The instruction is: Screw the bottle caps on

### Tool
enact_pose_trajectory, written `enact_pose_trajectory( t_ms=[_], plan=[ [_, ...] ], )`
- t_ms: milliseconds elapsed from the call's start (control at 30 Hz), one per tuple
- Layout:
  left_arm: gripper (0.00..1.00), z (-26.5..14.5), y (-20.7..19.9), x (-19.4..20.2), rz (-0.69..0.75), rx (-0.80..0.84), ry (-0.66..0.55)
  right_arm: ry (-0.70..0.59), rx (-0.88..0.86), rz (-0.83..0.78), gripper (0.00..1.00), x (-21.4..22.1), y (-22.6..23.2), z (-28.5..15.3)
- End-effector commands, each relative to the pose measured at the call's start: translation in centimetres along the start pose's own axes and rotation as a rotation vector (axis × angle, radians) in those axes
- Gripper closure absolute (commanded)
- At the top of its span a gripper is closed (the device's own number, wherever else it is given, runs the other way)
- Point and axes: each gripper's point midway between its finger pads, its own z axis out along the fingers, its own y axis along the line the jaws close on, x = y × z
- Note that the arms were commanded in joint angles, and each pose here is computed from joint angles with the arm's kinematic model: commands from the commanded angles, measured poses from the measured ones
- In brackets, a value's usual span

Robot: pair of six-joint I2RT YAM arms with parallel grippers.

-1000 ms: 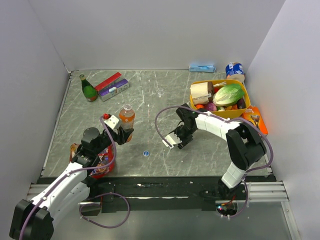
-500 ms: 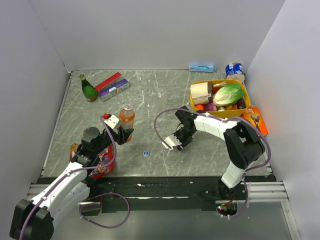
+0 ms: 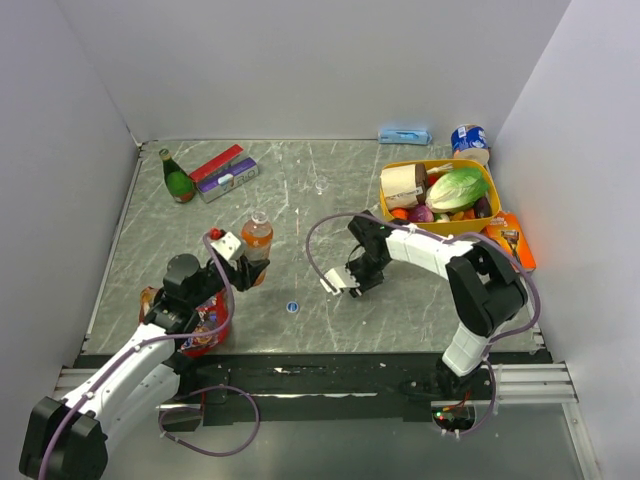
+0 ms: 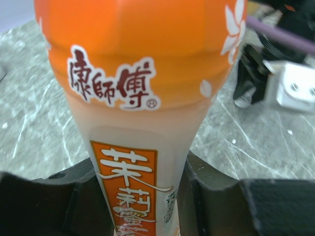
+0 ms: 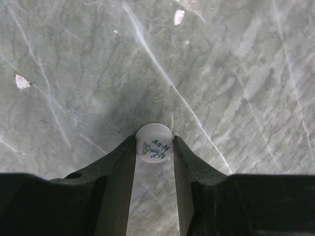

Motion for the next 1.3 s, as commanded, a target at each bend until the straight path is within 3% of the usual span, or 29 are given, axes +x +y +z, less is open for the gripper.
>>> enact_pose_trajectory(
  t_ms=[0,167,333,433,700,1000,1267],
  plan=[
    [0.99,0.1,-2.6,-1.0,0.113,0.146,-0.069,-0.049,0.14,0.074,0.75,-2.8,-3.0,-5.6],
    [0.99,-0.1,-7.7,0.0,0.231,0.359,-0.115,-0.222,0.336,0.136,0.78,-10.2,-5.2,-16.2],
    [0.99,0.7,-10.2,0.8,0.286,0.446,-0.186,-0.287,0.393,0.135,0.81,-15.2,-3.9,-22.2],
    [0.99,1.0,-10.8,0.8,0.29,0.459,-0.234,-0.281,0.376,0.072,0.81,-17.5,-2.4,-23.0],
    [0.99,0.3,-12.6,3.0,0.275,0.542,-0.195,-0.262,0.257,-0.069,0.81,-22.3,0.2,-22.1],
    [0.99,-0.3,-13.6,4.4,0.249,0.6,-0.162,-0.256,0.236,-0.111,0.8,-24.4,-1.7,-21.2],
    [0.99,-0.2,-13.7,3.8,0.237,0.601,-0.175,-0.278,0.179,-0.171,0.8,-25.7,-0.6,-20.2]
  ],
)
